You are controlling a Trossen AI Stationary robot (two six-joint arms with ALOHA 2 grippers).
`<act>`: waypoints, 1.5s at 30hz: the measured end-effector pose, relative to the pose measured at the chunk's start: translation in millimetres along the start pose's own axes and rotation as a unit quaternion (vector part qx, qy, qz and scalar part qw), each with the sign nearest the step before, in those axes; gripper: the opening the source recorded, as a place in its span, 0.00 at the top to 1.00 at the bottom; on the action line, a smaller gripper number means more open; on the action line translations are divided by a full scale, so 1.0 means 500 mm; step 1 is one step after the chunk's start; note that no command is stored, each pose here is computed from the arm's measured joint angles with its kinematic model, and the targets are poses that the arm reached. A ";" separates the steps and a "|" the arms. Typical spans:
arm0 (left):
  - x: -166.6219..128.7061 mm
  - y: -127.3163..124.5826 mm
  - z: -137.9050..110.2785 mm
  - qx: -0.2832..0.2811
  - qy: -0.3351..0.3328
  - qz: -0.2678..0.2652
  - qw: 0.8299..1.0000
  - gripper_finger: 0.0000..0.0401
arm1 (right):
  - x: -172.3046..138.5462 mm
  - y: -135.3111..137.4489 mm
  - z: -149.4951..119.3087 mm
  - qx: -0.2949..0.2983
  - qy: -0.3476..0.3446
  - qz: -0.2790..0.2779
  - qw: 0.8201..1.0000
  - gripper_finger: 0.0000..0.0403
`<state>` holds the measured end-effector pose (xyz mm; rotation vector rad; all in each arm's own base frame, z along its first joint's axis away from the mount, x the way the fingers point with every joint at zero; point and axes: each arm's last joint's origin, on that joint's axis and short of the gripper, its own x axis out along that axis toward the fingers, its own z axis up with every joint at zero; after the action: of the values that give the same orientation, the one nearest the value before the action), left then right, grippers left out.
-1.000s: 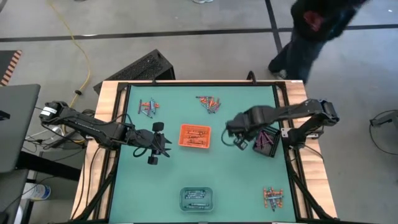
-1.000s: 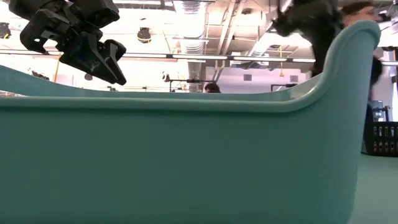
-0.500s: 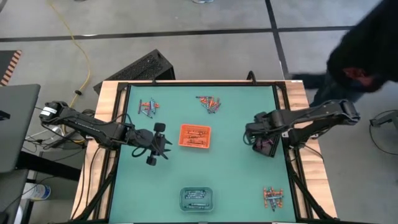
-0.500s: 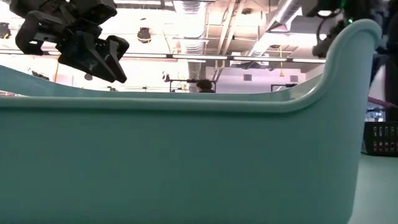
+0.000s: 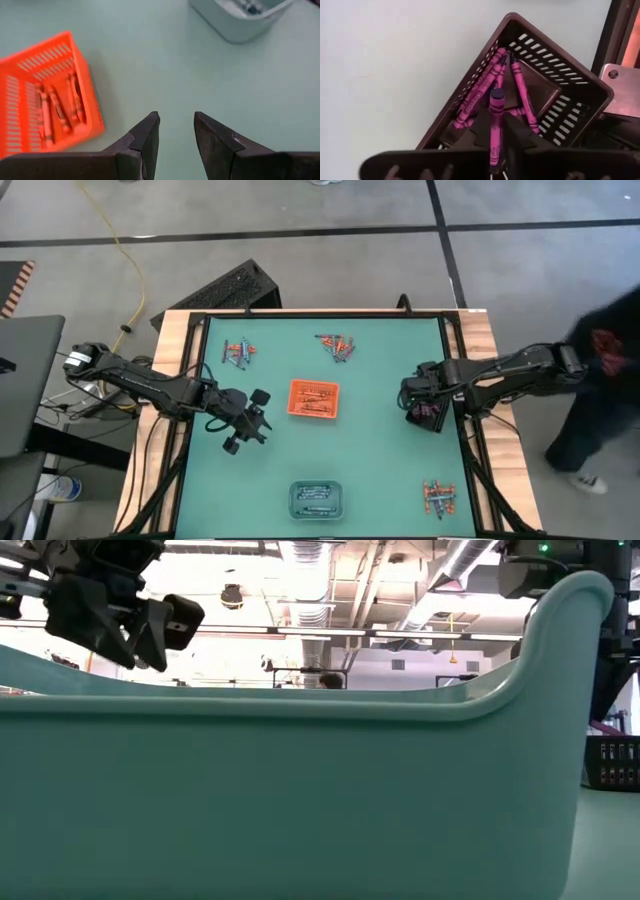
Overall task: Sort crayons
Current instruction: Put the purple crayon into the black bin, then put the blue crayon into the blue bin
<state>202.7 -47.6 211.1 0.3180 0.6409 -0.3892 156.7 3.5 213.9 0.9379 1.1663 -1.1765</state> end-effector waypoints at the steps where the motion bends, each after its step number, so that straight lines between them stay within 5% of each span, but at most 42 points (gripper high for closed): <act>1: 0.000 -0.001 -0.003 0.001 0.006 -0.002 1.000 0.72 | 0.000 0.000 0.000 0.000 0.000 0.000 1.000 0.88; 16: 0.000 -0.004 -0.013 -0.007 0.033 -0.011 0.999 0.72 | -0.017 0.008 0.003 -0.023 -0.002 0.016 1.000 0.60; 25: 0.000 -0.002 -0.006 0.003 0.017 -0.003 1.000 0.72 | -0.051 0.020 0.026 -0.112 -0.053 0.036 0.992 0.59; 35: 0.000 0.001 -0.001 0.020 0.005 0.010 1.000 0.72 | -0.045 0.019 0.115 -0.165 -0.075 0.053 0.982 0.59; 45: 0.000 0.003 -0.001 0.022 0.007 0.023 0.999 0.72 | 0.033 0.044 0.214 -0.286 0.002 0.006 0.958 0.59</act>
<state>203.1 -46.2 211.1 0.3765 0.6378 -0.3572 196.8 -99.4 216.2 0.5005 1.3994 -0.7547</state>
